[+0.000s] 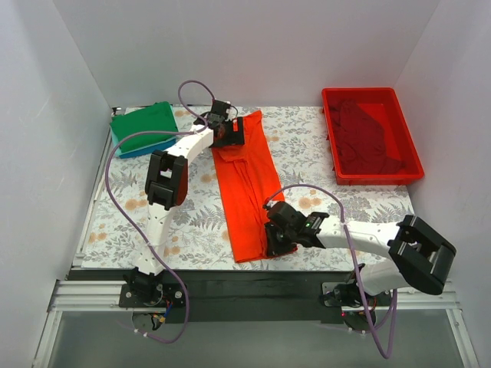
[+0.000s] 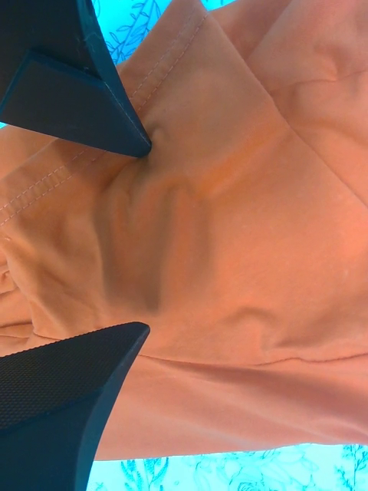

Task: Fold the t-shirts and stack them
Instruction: Fold the tshirt

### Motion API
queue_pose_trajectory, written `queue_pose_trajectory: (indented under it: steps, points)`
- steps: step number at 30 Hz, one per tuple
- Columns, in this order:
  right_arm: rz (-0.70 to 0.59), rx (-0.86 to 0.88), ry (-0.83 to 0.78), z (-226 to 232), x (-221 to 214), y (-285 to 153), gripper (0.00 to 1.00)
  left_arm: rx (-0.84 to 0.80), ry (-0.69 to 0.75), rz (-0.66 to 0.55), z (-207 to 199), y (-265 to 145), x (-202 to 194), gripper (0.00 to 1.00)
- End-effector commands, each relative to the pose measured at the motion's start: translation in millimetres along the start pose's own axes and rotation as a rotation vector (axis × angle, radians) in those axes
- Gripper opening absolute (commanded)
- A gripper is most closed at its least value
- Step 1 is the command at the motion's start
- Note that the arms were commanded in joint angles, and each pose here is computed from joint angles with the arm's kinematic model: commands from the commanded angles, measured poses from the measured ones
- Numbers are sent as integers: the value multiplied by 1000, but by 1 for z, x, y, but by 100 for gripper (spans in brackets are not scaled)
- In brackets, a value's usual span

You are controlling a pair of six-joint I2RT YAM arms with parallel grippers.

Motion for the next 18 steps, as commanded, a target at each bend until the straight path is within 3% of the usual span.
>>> queue_pose_trajectory:
  steps: [1,4,10,15,18]
  points:
    - [25,2,-36,12,2,-5,22,-58,32,18,4,3,0,90]
    - [-6,25,-55,28,13,-20,23,-90,54,-58,-5,-21,25,91]
    - [-130,7,-53,36,25,-59,38,-140,56,-219,-19,-95,75,93]
    - [-153,-96,-23,17,17,-68,45,-137,54,-291,-33,-155,85,93]
    - [-148,-157,26,-4,11,-69,46,-92,25,-292,-42,-193,64,93]
Point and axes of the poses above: each gripper's point midway between its finger pads, its own y axis out along the fingers, its own z axis along the line the jaws close on, x = y × z, the point moved 10 cm from there along -y, back along the fingers, and after that the axes turned 9 degrees about y, right-handed, at the moved point
